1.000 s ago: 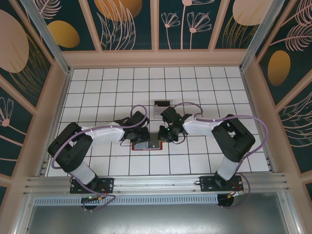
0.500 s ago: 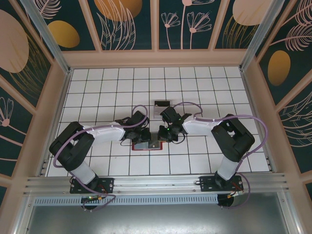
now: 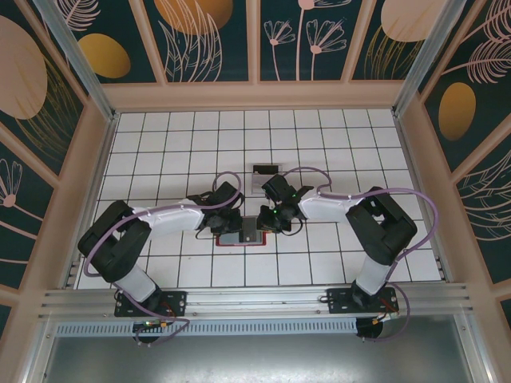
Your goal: Take the credit cards out of the card holder
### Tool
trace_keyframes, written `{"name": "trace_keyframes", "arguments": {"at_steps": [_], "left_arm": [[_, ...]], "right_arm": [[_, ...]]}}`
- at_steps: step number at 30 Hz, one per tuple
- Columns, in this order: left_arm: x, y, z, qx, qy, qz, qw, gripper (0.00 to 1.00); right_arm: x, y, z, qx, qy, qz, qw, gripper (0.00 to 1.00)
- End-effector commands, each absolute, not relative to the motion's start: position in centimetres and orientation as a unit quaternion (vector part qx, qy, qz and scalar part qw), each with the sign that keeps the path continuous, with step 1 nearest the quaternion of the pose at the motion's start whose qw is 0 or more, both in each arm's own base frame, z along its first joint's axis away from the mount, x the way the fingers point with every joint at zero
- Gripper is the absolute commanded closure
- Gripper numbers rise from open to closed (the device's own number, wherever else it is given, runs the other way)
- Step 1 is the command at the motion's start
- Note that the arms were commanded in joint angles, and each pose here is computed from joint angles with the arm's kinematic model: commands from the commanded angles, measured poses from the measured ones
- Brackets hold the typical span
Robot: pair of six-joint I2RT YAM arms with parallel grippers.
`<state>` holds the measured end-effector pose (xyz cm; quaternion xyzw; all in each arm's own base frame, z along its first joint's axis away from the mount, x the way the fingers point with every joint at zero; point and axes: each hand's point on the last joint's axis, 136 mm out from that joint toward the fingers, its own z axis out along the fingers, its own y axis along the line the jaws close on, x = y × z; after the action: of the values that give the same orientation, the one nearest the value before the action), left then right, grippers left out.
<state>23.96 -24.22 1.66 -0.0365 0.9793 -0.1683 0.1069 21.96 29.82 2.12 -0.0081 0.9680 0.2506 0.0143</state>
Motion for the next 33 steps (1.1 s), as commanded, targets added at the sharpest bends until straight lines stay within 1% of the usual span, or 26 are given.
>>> {"name": "trace_keyframes", "arguments": {"at_steps": [1,6,15,33], "left_arm": [[24.1,-23.1,2.6,-0.036,0.981,-0.147,0.119,0.83],[24.6,-25.8,4.9,-0.035,0.963,-0.232,0.133,0.82],[24.4,-26.9,4.3,-0.060,0.937,-0.329,0.098,0.76],[23.4,-25.2,0.7,-0.063,0.950,-0.301,0.059,0.74]], "right_arm": [[21.6,28.7,0.6,-0.008,0.977,0.213,0.009,0.80],[21.6,28.7,0.7,-0.009,0.977,0.213,0.010,0.80],[21.6,28.8,0.9,-0.014,0.977,0.214,0.009,0.80],[21.6,29.0,0.7,-0.018,0.977,0.214,0.004,0.80]]}}
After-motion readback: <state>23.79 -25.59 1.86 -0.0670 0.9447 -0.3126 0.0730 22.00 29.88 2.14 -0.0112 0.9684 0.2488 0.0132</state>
